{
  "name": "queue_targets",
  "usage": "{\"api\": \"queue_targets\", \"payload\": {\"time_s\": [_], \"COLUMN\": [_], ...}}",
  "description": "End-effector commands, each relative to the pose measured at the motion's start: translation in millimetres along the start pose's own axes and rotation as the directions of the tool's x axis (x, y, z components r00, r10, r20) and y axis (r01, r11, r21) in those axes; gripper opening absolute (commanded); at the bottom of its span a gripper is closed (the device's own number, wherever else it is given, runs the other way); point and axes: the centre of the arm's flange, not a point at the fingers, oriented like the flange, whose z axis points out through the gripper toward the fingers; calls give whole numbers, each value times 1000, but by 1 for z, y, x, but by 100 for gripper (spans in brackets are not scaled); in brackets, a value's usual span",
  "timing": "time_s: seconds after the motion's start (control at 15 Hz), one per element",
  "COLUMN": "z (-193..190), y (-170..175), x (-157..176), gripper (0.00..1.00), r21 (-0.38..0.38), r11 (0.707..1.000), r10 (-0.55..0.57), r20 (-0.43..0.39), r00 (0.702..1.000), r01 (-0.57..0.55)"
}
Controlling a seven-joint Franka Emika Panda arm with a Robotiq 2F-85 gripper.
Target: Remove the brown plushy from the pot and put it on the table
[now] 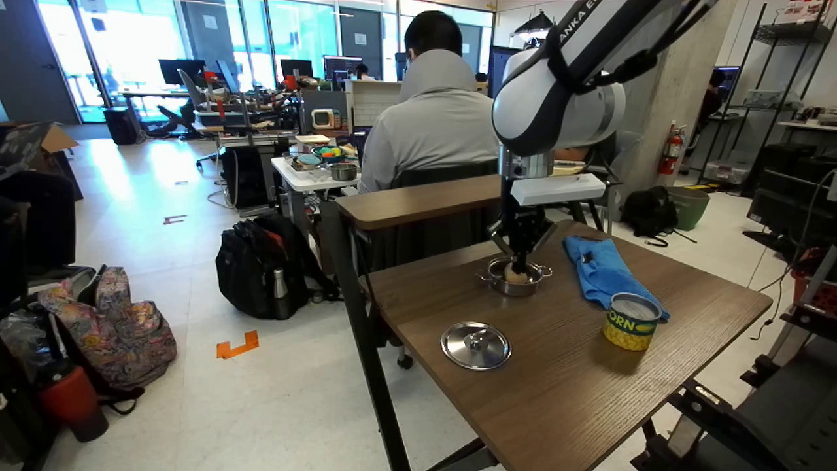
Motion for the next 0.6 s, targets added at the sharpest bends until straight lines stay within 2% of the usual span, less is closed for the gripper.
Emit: {"api": "queue_targets", "payload": {"time_s": [0.0,0.53], "z": [8,-29], "y": [-5,9], "x": [16,-8], "gripper": [2,1], "r21": [-37,-6], "r11": [999,1000], "r10": [4,-27], "r20": [8,10], "r00": [1000,1000], "r01": [-4,27]}}
